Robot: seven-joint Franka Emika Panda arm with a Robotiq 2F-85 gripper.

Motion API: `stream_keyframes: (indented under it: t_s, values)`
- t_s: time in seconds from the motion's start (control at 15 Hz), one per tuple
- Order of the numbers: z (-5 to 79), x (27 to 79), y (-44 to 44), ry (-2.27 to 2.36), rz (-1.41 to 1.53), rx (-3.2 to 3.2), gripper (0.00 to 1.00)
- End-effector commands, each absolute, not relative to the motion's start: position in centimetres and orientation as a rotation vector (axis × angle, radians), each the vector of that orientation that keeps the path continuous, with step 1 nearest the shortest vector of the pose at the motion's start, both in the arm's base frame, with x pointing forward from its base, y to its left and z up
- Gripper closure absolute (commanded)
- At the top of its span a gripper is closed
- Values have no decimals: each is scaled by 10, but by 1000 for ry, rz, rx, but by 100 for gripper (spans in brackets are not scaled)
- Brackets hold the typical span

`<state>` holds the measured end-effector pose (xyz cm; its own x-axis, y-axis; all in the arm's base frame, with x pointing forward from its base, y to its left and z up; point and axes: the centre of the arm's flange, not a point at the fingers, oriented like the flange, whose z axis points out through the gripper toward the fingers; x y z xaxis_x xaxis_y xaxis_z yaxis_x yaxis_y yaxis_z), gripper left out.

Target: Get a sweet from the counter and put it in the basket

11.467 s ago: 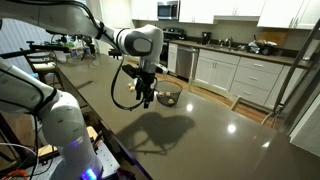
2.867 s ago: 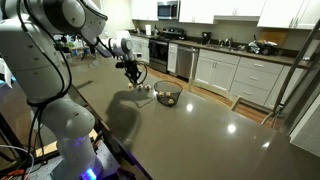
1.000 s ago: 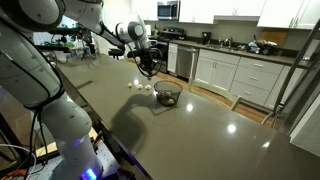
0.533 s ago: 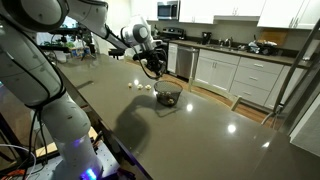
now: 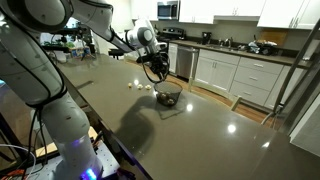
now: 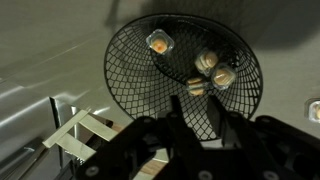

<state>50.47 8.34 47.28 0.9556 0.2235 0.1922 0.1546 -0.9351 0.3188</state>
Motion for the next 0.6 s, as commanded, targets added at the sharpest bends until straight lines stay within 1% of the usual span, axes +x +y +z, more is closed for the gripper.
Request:
stream_keyframes:
  t_s: [0.0, 0.33, 0.47, 0.53]
  values:
    - [475, 507, 76, 213, 351, 2806, 35]
    - [486, 498, 75, 217, 294, 2892, 2]
    - [489, 493, 77, 228, 285, 2921, 0]
    - [479, 501, 79, 198, 307, 2894, 0]
